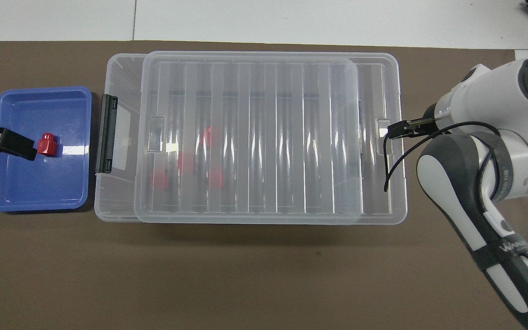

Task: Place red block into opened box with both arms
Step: 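Slide the clear lid away from the blue tray with the right gripper, then lower the left gripper onto the red block in the blue tray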

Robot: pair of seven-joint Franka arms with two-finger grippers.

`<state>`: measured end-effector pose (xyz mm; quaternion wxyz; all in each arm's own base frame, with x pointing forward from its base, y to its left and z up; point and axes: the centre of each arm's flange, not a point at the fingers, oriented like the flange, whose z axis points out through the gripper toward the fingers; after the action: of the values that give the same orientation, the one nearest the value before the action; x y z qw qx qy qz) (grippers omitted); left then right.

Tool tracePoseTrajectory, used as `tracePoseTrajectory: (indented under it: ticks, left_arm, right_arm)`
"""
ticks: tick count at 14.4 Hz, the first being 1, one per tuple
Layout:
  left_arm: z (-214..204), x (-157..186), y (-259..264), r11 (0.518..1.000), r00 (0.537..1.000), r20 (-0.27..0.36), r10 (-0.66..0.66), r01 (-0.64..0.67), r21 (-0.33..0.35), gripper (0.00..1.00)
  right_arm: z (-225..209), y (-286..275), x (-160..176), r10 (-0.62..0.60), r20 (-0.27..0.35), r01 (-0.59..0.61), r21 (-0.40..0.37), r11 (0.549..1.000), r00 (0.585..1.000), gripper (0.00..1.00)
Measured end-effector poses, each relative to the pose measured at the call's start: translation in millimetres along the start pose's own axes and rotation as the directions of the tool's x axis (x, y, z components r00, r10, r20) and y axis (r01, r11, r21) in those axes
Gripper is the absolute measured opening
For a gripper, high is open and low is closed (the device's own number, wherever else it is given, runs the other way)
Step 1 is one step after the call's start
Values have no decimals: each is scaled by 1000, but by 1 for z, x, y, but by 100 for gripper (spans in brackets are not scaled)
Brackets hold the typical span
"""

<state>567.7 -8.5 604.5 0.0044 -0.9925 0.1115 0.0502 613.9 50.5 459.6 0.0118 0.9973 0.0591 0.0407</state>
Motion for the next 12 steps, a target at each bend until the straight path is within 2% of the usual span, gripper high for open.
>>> tracePoseTrajectory:
  ticks: [4, 5, 7, 12]
  left_arm:
    - [-6, -2, 0, 1000, 1000, -17, -1, 1, 3, 100]
    - [-9, -1, -4, 1000, 999, -49, -9, 10, 11, 100]
    - [-1, 7, -30, 998, 987, -152, -47, 53, 31, 100]
    - [109, 44, -92, 990, 962, -249, -117, 134, 51, 100]
  right_arm:
    - [2, 41, -4, -73, 12, 73, -15, 997, 997, 100]
    - [2, 49, -5, -90, 15, 90, -18, 996, 996, 100]
    - [2, 66, -7, -129, 23, 129, -22, 991, 991, 100]
    - [2, 108, -16, -211, 45, 212, -29, 977, 977, 100]
